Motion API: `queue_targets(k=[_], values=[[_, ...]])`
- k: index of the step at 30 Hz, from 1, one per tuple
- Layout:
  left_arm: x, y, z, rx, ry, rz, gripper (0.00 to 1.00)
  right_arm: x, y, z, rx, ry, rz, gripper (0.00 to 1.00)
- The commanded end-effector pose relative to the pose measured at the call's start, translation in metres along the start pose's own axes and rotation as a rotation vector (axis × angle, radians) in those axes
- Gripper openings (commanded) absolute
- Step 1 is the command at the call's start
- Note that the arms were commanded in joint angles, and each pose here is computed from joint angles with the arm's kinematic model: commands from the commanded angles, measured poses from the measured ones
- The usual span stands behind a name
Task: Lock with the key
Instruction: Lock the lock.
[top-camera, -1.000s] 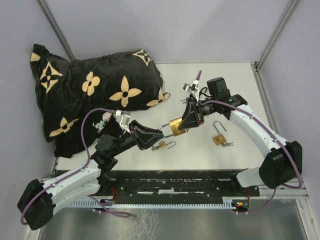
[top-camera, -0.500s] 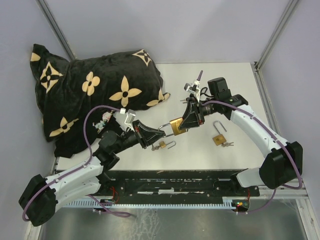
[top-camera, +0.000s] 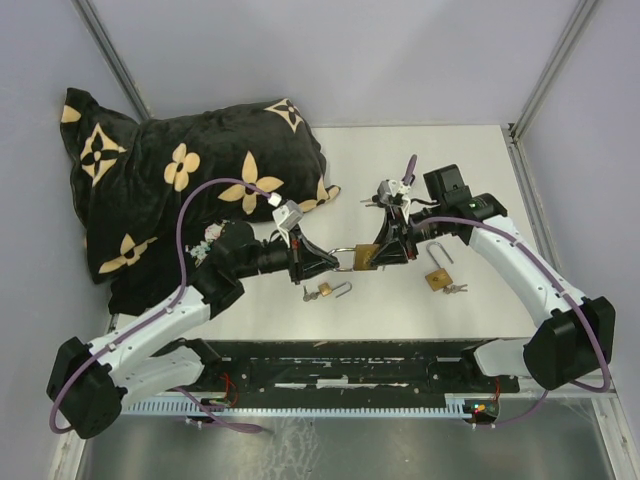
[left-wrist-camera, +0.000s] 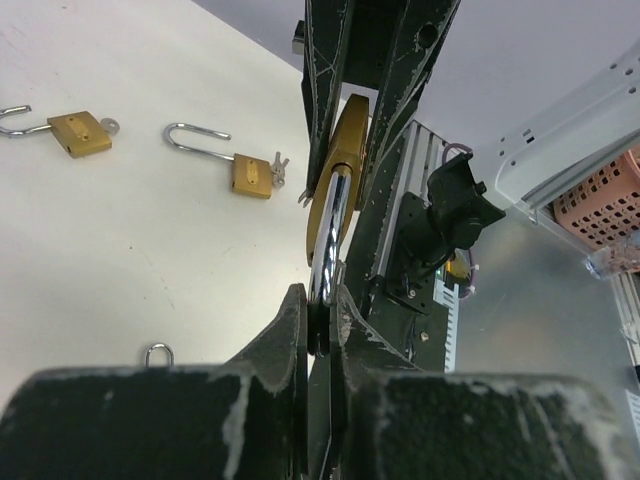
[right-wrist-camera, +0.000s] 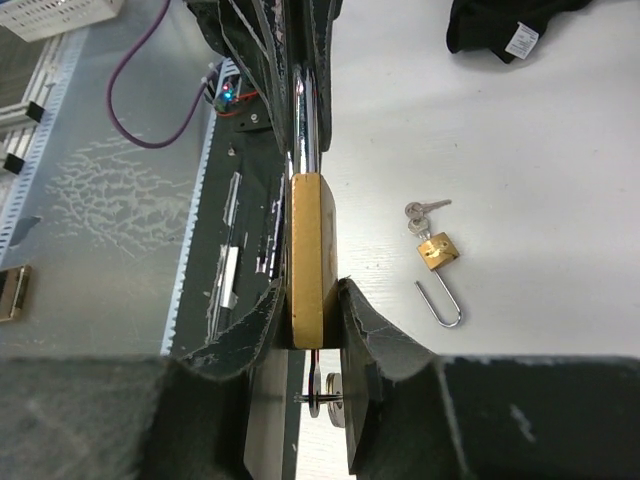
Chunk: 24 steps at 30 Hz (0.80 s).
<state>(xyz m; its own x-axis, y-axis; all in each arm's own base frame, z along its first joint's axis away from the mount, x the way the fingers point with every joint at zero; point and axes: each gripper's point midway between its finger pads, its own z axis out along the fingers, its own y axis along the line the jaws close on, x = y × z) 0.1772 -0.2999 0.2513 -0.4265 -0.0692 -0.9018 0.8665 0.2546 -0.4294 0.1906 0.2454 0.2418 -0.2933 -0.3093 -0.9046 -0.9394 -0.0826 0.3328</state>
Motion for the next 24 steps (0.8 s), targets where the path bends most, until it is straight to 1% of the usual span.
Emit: queue_targets(k=[1,4,10,15,20,24], values=[[-0.047,-0.031,0.005,0.136,-0.056,0.156,0.03,0.001,0.002,0.004,-0.011,0.019,-0.109,0.23],[-0.048,-0.031,0.009,0.153,-0.027,0.149,0.03,0.011,0.000,0.003,-0.008,0.056,-0.114,0.28],[-0.042,-0.024,0.017,0.150,0.049,0.140,0.03,0.030,-0.007,0.003,-0.022,0.124,-0.117,0.32],[-0.037,-0.012,0.026,0.130,0.118,0.150,0.03,0.048,-0.014,0.002,-0.010,0.175,-0.149,0.33],[-0.037,-0.004,0.033,0.109,0.127,0.194,0.03,0.062,-0.020,0.003,-0.003,0.196,-0.217,0.32],[-0.022,-0.005,0.046,0.104,0.179,0.257,0.03,0.077,-0.028,0.001,0.017,0.238,-0.257,0.32]])
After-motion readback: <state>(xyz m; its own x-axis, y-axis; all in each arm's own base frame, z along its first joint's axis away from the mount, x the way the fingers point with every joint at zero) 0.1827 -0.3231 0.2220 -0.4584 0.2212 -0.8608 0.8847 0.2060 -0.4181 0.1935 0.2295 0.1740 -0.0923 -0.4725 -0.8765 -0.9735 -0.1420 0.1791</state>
